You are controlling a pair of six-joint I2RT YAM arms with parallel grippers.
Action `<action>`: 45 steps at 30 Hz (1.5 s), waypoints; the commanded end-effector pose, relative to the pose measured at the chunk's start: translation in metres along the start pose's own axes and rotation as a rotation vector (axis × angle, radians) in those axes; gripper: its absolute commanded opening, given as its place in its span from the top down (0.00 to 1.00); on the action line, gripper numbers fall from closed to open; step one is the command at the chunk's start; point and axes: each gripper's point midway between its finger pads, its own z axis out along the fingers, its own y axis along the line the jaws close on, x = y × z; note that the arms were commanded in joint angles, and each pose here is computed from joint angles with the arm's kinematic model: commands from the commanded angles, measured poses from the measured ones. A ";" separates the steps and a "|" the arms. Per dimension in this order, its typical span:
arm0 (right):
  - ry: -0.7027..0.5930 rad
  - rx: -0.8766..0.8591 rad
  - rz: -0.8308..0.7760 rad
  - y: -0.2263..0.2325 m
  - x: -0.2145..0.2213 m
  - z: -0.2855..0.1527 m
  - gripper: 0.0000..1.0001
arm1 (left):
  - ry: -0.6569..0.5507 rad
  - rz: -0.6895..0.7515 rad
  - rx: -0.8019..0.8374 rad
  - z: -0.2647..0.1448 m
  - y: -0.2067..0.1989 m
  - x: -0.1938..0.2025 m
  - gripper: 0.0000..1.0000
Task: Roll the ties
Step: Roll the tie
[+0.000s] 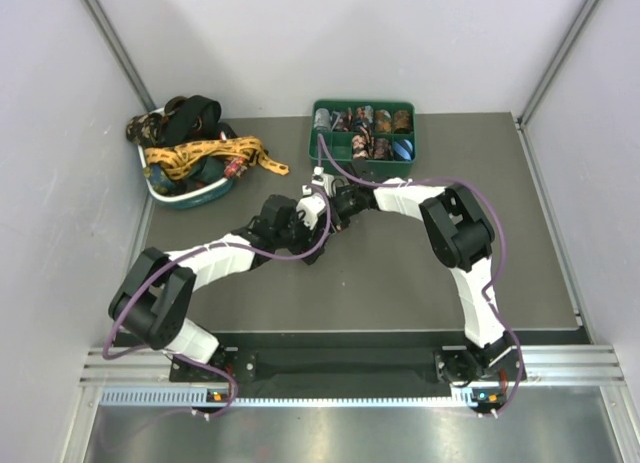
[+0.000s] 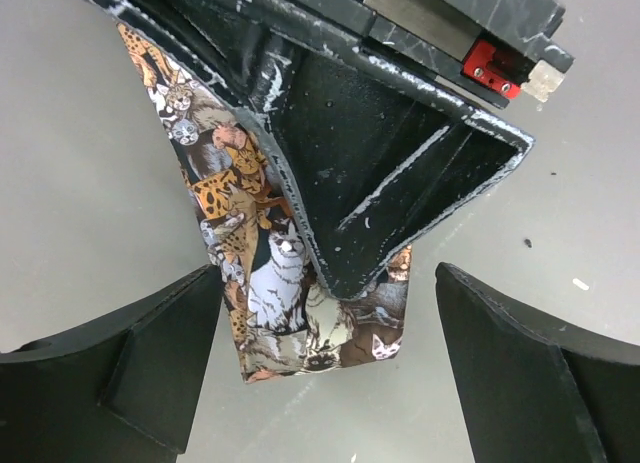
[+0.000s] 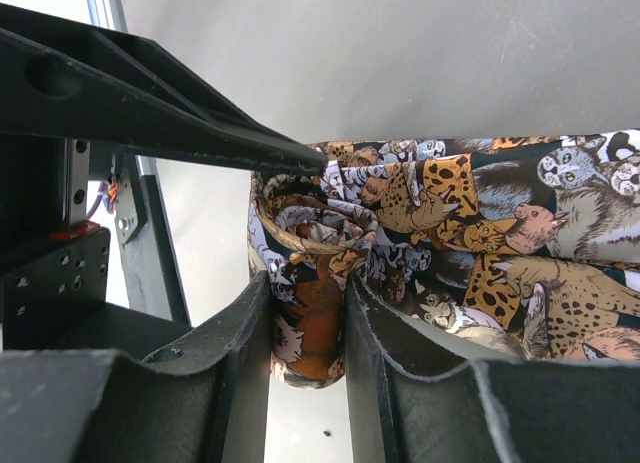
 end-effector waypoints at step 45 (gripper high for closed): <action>-0.070 0.049 -0.027 -0.004 0.000 -0.015 0.92 | 0.113 -0.216 0.030 0.065 -0.028 0.044 0.55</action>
